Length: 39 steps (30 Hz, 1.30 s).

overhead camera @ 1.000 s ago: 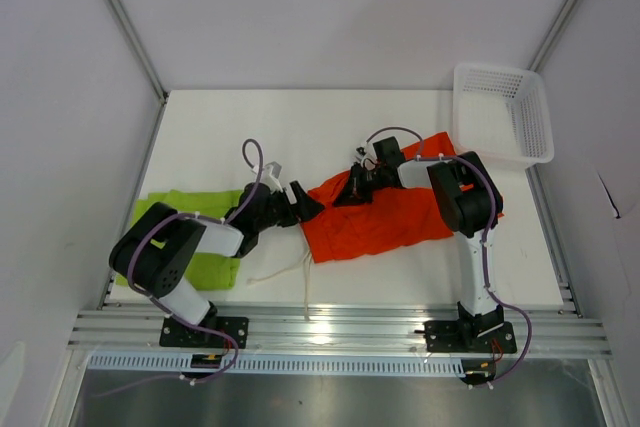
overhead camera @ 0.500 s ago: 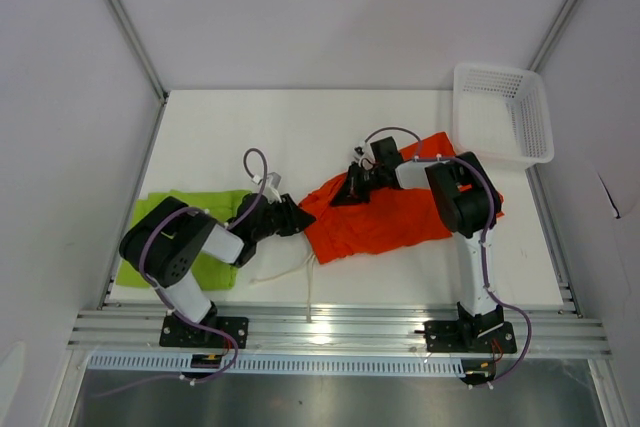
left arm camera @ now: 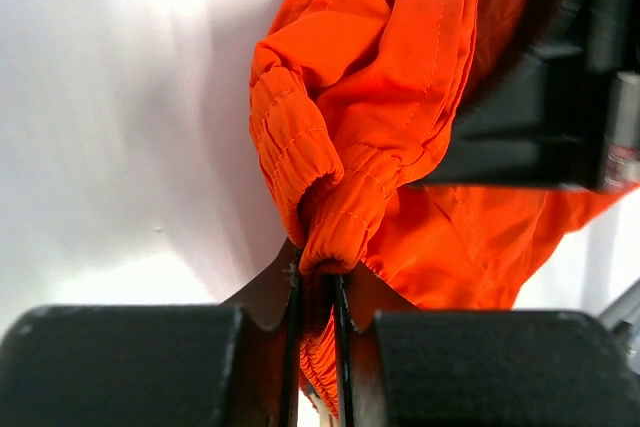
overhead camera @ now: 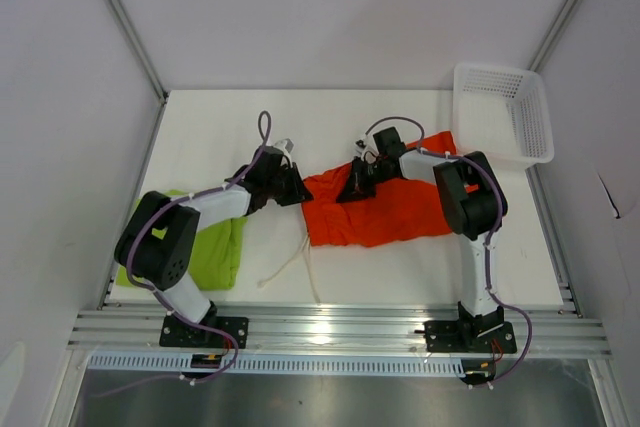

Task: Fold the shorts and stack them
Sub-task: Fold the shorts

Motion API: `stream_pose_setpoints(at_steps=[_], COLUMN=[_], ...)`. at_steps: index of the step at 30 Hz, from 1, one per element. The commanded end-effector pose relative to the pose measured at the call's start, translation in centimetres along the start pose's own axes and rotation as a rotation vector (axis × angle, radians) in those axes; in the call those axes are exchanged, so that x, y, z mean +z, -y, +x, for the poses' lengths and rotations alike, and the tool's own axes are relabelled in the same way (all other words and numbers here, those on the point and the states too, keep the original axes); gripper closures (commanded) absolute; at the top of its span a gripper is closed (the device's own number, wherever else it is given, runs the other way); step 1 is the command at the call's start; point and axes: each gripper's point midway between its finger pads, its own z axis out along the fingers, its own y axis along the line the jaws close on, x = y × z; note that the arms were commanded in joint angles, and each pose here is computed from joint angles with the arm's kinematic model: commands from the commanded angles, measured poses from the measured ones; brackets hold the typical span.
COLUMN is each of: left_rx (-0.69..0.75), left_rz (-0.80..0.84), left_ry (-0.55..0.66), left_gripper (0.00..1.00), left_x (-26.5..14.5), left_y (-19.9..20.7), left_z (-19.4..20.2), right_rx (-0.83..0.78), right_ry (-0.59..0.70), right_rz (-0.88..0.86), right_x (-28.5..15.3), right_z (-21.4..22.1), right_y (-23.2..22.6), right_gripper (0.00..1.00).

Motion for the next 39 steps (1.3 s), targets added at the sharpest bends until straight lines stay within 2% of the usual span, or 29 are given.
stream_pose_setpoints(at_steps=[1, 2, 3, 7, 11, 12, 14, 15, 18, 22, 28, 33, 34, 35, 39], left_rx=[0.072, 0.104, 0.105, 0.13, 0.149, 0.163, 0.157, 0.161, 0.159, 0.166, 0.158, 0.156, 0.161, 0.164, 0.179], left_rz=[-0.108, -0.093, -0.128, -0.159, -0.212, -0.208, -0.288, -0.304, -0.351, -0.335, -0.362, -0.406, -0.416, -0.415, -0.461], left_ry=[-0.059, -0.039, -0.086, -0.132, -0.186, -0.155, -0.208, -0.193, -0.193, -0.188, -0.161, -0.142, -0.147, -0.142, -0.164], left_gripper=[0.95, 0.96, 0.96, 0.98, 0.99, 0.99, 0.99, 1.0, 1.0, 1.0, 1.0, 1.0, 1.0, 1.0, 1.0], left_x=[-2.0, -2.1, -1.9, -1.4, -1.2, -1.3, -1.5, -1.7, -2.5, -3.5, -5.5, -7.1, -7.1, -7.3, -8.2], left_y=[-1.0, -0.1, -0.9, -1.0, -1.8, -0.8, -2.3, -2.0, -2.0, -0.9, -0.9, -1.3, -1.5, -1.3, -1.7], left_z=[-0.8, -2.4, -1.6, -3.0, -4.2, -6.1, -5.6, -6.8, -8.6, -10.5, -13.6, -15.5, -15.6, -16.0, -16.1], right_rx=[-0.123, -0.138, -0.142, -0.119, -0.02, -0.011, -0.002, 0.01, 0.046, 0.076, 0.084, 0.165, 0.112, 0.185, 0.186], right_ry=[-0.029, -0.052, -0.066, -0.156, -0.316, -0.367, -0.39, -0.4, -0.412, -0.412, -0.392, -0.359, -0.316, -0.302, -0.22], right_rz=[-0.082, -0.105, -0.125, -0.153, -0.152, -0.137, -0.086, -0.054, -0.044, -0.009, -0.003, -0.034, -0.112, -0.123, -0.204], right_x=[-3.8, -4.2, -4.5, -5.2, -3.6, -2.1, -1.0, -0.2, 1.2, 2.9, 6.0, 11.5, 12.6, 13.2, 14.2], right_z=[0.3, 0.9, 1.2, 3.3, 5.8, 6.7, 7.0, 7.1, 7.2, 6.9, 8.0, 12.4, 12.1, 12.2, 10.9], right_y=[-4.8, -5.4, -6.0, -6.9, -6.0, -4.5, -3.5, -2.4, -1.5, -0.7, -1.3, -5.4, -7.0, -8.2, -11.5], right_gripper=[0.99, 0.99, 0.99, 0.99, 1.0, 1.0, 1.0, 1.0, 1.0, 1.0, 1.0, 1.0, 1.0, 1.0, 1.0])
